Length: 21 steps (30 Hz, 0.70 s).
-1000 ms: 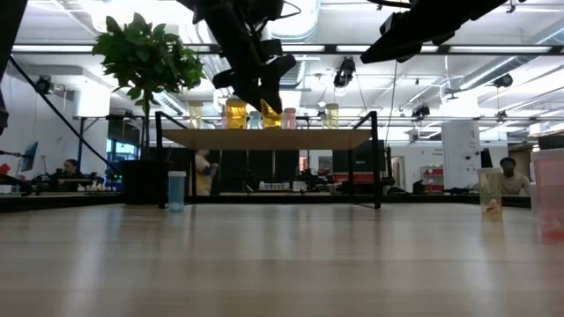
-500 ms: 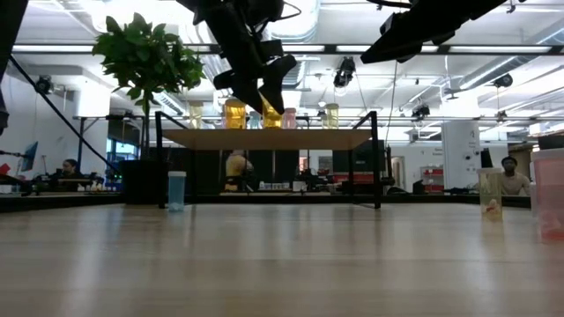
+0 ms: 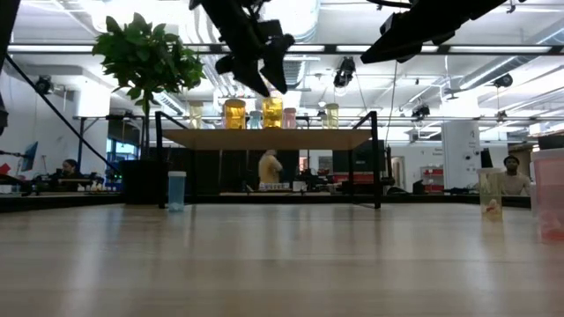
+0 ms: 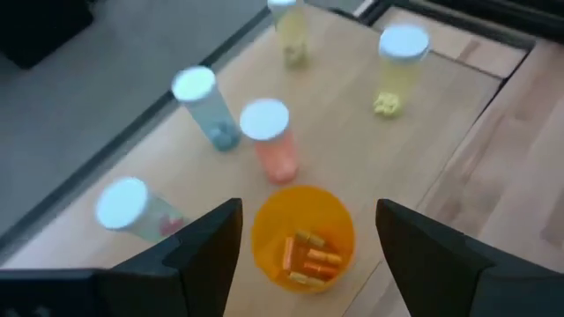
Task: Pick and place medicine bottles onto shelf by color
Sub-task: Put the orange pill bottle on the shelf
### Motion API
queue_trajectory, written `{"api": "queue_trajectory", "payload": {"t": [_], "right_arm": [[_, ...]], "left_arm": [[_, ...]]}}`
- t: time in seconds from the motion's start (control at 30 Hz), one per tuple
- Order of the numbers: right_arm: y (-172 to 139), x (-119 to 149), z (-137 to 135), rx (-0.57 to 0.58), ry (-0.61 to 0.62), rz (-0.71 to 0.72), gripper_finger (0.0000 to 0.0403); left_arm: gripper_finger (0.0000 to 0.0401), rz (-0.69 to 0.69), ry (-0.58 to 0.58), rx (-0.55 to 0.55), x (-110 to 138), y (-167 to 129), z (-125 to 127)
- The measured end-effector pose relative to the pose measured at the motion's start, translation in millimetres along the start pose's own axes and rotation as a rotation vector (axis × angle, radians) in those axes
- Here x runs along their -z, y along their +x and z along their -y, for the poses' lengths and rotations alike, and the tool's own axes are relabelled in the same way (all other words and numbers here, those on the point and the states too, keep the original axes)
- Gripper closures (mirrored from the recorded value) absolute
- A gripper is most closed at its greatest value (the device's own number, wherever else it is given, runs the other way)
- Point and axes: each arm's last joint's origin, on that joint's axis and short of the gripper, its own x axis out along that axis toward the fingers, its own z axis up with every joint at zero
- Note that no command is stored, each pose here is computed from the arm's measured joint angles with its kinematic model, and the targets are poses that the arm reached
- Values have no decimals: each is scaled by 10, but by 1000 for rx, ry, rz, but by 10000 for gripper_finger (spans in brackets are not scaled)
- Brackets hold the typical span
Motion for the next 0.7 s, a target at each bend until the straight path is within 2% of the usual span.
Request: {"api": "queue_trajectory", "payload": {"t": [0.2, 0.37, 0.47, 0.53, 0.6, 0.7], "right_arm": [[0, -1, 0, 0, 0, 0, 200], [1, -1, 0, 0, 0, 0, 200], [0, -1, 0, 0, 0, 0, 200], [0, -2, 0, 0, 0, 0, 200], [1, -1, 0, 0, 0, 0, 200], [0, -2, 0, 0, 0, 0, 200]], "left_arm": [[157, 71, -17, 26, -94, -313, -80], [162, 93, 138, 108, -53, -489, 58], [176, 56, 189, 202, 57, -458, 160], [190, 27, 208, 227, 146, -386, 250], [209, -1, 234, 191, 266, -287, 306], [244, 25, 233, 110, 337, -153, 340]]}}
